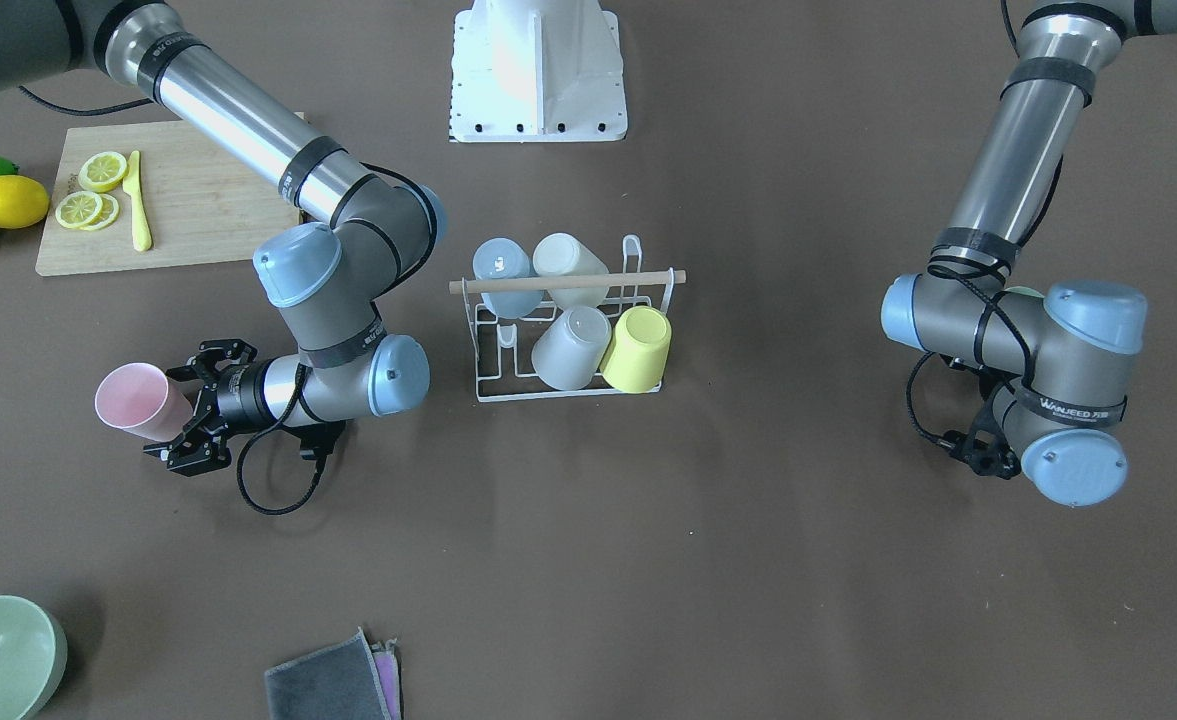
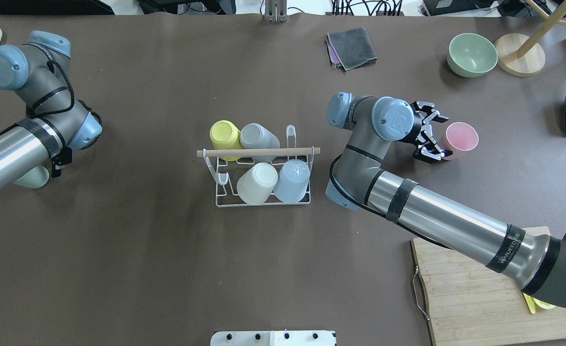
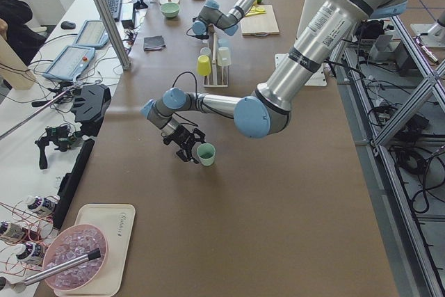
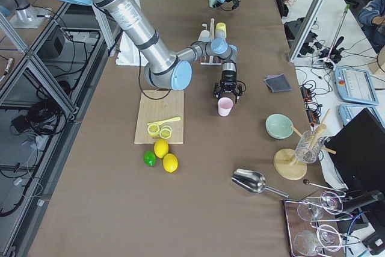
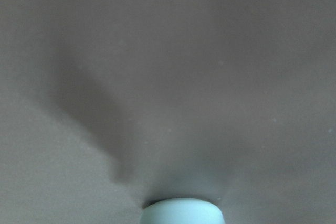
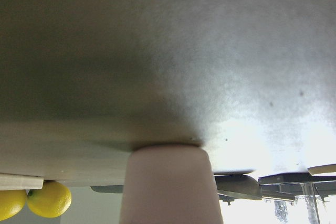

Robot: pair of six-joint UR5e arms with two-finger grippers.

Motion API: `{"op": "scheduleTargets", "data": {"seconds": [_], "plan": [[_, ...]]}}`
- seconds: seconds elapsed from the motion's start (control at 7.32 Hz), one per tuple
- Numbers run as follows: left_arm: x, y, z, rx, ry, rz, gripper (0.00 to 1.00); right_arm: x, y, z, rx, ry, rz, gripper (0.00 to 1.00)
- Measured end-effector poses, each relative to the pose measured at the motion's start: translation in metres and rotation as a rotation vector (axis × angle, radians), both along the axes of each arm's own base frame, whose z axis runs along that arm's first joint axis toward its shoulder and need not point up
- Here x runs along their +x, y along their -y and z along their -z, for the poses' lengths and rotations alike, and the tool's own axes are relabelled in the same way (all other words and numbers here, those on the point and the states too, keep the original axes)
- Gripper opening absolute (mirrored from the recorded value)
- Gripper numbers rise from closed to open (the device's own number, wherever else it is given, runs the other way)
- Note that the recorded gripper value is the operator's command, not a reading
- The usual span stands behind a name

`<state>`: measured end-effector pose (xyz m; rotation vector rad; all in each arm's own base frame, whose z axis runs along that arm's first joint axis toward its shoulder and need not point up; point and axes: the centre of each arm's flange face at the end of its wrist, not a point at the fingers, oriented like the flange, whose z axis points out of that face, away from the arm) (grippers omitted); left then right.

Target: Place cup on cup holder

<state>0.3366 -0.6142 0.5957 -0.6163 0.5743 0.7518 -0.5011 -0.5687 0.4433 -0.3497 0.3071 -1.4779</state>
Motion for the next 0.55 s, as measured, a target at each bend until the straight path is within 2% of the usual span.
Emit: {"op": "scheduleTargets", "data": {"seconds": [0.55], "plan": [[-0.012, -0.003, -0.006, -0.023, -0.030, -0.072, 0.97, 0.008, -0.006, -0.011, 0.000, 0.000, -0.002, 1.00]]}}
